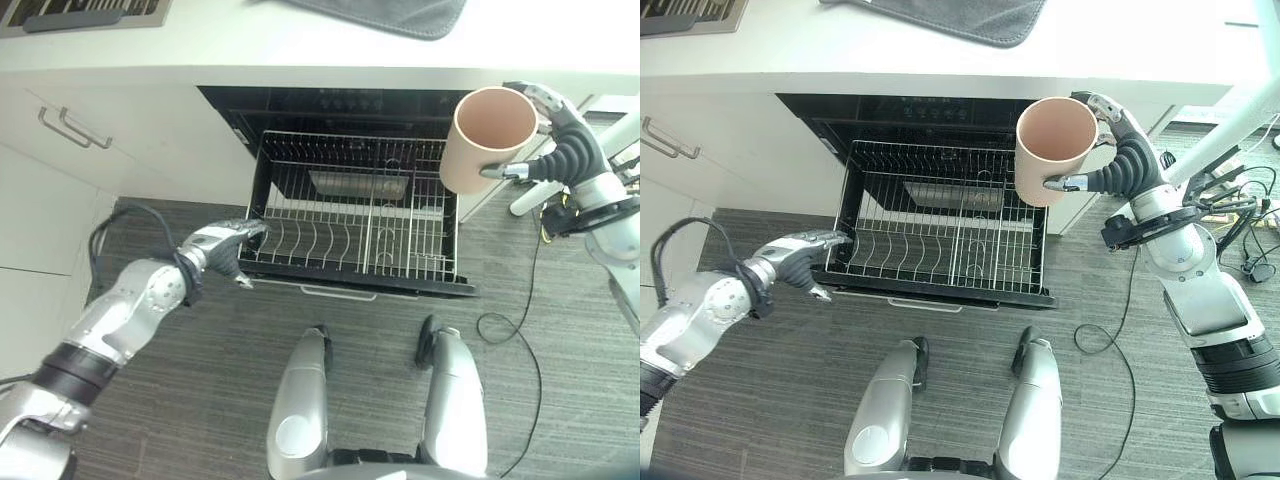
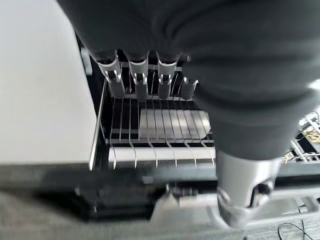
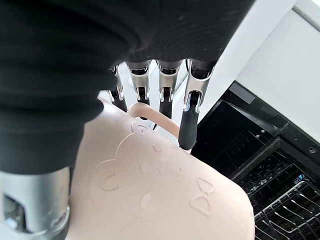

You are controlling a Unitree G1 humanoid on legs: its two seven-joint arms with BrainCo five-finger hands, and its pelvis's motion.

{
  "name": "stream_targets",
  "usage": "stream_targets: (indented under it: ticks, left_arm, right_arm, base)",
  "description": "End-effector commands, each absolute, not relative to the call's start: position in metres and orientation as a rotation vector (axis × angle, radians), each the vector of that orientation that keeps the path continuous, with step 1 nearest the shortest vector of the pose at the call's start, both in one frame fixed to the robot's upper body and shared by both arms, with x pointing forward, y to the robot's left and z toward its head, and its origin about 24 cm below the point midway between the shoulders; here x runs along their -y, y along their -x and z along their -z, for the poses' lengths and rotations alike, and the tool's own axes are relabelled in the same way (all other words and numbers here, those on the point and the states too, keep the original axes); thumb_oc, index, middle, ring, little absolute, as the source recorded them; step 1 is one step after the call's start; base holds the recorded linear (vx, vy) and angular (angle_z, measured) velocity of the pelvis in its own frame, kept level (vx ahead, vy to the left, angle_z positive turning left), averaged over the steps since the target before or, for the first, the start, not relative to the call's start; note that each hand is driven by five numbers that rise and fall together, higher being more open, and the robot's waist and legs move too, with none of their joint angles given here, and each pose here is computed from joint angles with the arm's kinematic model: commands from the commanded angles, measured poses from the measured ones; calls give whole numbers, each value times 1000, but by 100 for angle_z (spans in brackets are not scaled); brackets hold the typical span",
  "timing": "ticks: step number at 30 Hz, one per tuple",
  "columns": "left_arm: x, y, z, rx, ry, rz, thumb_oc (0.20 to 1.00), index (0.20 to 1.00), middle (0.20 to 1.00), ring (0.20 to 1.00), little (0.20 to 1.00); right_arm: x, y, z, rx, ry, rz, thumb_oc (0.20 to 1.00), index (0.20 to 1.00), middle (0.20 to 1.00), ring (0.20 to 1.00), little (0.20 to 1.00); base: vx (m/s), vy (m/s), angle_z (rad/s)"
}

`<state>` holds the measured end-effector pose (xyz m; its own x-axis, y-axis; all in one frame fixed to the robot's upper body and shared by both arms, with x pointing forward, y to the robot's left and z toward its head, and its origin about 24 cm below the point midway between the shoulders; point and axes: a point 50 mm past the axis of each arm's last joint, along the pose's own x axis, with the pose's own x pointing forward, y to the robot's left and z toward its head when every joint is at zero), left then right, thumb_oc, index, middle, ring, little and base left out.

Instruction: Place the dishes in the dishwasher.

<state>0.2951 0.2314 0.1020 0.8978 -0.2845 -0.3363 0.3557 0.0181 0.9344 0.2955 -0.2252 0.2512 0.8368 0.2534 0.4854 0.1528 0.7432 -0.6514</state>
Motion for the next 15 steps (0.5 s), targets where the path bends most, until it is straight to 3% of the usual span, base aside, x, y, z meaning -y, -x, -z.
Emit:
stream_targets:
  ticks: [1,15]
  left_arm:
    - [-237,-291,-97,-67,-1519,446,1000,1000,1000,1000,1000]
    - [-233,-296,-38,-189,-1477,285,1000,1000,1000,1000,1000]
  right_arm:
    - [218,-296,-281,712,733,-42,200,200,200,200,200]
    - [196,-316,-277,643,763,-109,200,200,200,200,200]
  base:
    - [-90,13,-5]
    - [-48,23,-4]
